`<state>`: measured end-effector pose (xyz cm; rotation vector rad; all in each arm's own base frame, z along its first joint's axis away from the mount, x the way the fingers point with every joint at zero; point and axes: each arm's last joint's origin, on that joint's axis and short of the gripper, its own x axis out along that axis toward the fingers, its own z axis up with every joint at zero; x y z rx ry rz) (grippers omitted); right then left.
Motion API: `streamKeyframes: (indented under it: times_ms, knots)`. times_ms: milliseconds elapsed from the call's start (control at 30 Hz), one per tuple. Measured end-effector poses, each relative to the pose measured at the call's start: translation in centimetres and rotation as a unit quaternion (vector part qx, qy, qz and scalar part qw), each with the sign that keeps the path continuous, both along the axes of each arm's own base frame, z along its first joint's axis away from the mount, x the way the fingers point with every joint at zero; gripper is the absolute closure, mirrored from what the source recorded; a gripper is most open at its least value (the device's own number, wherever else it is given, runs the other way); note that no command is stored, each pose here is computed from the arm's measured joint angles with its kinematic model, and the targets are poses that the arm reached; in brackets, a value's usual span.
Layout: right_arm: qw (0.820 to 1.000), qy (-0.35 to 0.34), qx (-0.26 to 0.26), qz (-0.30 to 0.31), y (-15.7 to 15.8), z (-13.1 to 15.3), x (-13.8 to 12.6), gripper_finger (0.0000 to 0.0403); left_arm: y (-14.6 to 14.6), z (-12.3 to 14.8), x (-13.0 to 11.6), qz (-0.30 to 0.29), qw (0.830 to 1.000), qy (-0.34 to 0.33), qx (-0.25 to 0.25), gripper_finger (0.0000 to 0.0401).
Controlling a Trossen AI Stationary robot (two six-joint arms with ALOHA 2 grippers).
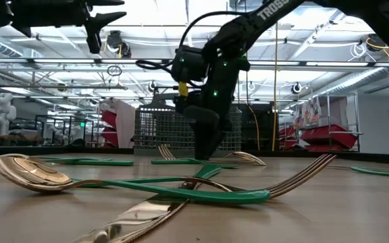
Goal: Sort silverware
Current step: Put the green spoon into the gray silverware organizer
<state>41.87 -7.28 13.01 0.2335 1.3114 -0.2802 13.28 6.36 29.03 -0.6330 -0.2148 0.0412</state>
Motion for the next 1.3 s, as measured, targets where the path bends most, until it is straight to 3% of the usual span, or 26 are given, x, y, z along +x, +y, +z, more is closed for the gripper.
streamKeyframes:
  times_ms: [200,400,567,667,800,900,1000,1100,1167,1300]
  knots:
    - [1.0,0.004,0.002,-0.003,0.6,0.3,-0.1,0.0384,-0.1,0.1,-0.2,0.0,1.0,-0.005,0.002,0.0299]
    - [0.997,0.059,-0.051,-0.002,1.1,2.6,0.2,0.0399,-0.2,0.4,-0.6,0.001,1.0,-0.017,-0.004,0.0299]
    - [0.993,0.041,-0.109,0.028,1.3,8.4,1.6,0.0401,-0.5,0.7,-0.9,0.0,1.0,-0.027,0.002,0.0299]
    - [0.981,0.052,-0.183,0.041,0.7,12.2,1.6,0.0402,-0.6,0.8,-1.1,0.001,1.0,-0.03,0.004,0.0299]
    - [0.95,0.071,-0.295,0.072,-0.9,17.8,0.8,0.0402,-0.7,0.9,-1.3,0.002,0.999,-0.034,0.015,0.0299]
    - [0.916,0.123,-0.363,0.121,-3.2,19.8,0.0,0.0402,-0.7,0.9,-1.3,0.004,0.999,-0.033,0.024,0.0299]
    - [0.849,0.255,-0.425,0.183,-6.1,20.2,-1.4,0.0402,-0.7,0.9,-1.3,0.007,0.999,-0.03,0.024,0.0299]
    - [0.786,0.361,-0.451,0.222,-8.8,20.2,-2.3,0.0402,-0.6,0.7,-1.3,0.012,0.999,-0.02,0.035,0.0299]
    - [0.766,0.39,-0.457,0.229,-10.2,20.1,-2.3,0.0403,-0.6,0.6,-1.2,0.02,0.999,-0.016,0.037,0.0299]
    - [0.747,0.404,-0.466,0.248,-11.2,19.6,-1.5,0.0403,-0.5,0.2,-1.2,0.033,0.999,0.002,0.04,0.0299]
